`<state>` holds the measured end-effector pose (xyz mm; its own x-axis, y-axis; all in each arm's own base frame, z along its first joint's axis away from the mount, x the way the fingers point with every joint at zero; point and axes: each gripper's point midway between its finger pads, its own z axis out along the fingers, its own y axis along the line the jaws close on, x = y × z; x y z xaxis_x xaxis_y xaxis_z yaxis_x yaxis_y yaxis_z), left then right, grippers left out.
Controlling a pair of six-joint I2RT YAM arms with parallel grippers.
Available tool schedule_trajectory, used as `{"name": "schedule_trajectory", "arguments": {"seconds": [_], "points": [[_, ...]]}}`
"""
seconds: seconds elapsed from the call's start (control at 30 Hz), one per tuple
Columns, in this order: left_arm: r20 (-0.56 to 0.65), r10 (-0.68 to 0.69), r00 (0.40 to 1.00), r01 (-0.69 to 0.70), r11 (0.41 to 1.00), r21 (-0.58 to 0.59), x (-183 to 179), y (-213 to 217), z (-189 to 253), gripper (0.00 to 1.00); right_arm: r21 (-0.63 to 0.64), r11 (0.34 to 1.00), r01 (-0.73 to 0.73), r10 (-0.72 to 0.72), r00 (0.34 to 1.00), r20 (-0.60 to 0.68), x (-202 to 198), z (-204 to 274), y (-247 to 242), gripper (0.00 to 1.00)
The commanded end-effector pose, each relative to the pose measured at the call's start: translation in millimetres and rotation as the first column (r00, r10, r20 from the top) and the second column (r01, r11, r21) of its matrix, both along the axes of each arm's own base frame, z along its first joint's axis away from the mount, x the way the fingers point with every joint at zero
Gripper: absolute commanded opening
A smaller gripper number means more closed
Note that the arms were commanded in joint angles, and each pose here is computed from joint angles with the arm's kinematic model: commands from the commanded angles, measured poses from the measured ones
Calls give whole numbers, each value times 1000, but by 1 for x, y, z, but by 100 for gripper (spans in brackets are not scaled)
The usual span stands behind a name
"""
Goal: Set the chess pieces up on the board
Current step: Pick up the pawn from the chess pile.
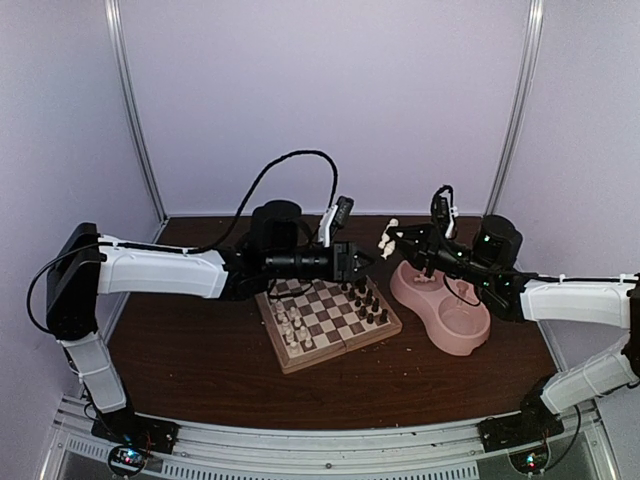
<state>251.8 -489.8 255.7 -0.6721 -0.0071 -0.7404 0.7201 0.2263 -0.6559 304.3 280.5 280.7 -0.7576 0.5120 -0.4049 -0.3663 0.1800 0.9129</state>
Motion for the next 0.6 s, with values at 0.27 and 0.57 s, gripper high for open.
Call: {"name": "schedule_trajectory", "arguments": {"seconds": [0.27, 0.57], "points": [[3, -6, 1000, 6, 1000, -25, 8, -14, 14, 29, 52, 999, -13, 11, 999, 34, -3, 12, 2, 6], [-2, -12, 1000, 12, 1000, 1, 5, -12, 9, 6, 42, 999, 1, -3, 998, 55, -3, 16, -1, 6]]}}
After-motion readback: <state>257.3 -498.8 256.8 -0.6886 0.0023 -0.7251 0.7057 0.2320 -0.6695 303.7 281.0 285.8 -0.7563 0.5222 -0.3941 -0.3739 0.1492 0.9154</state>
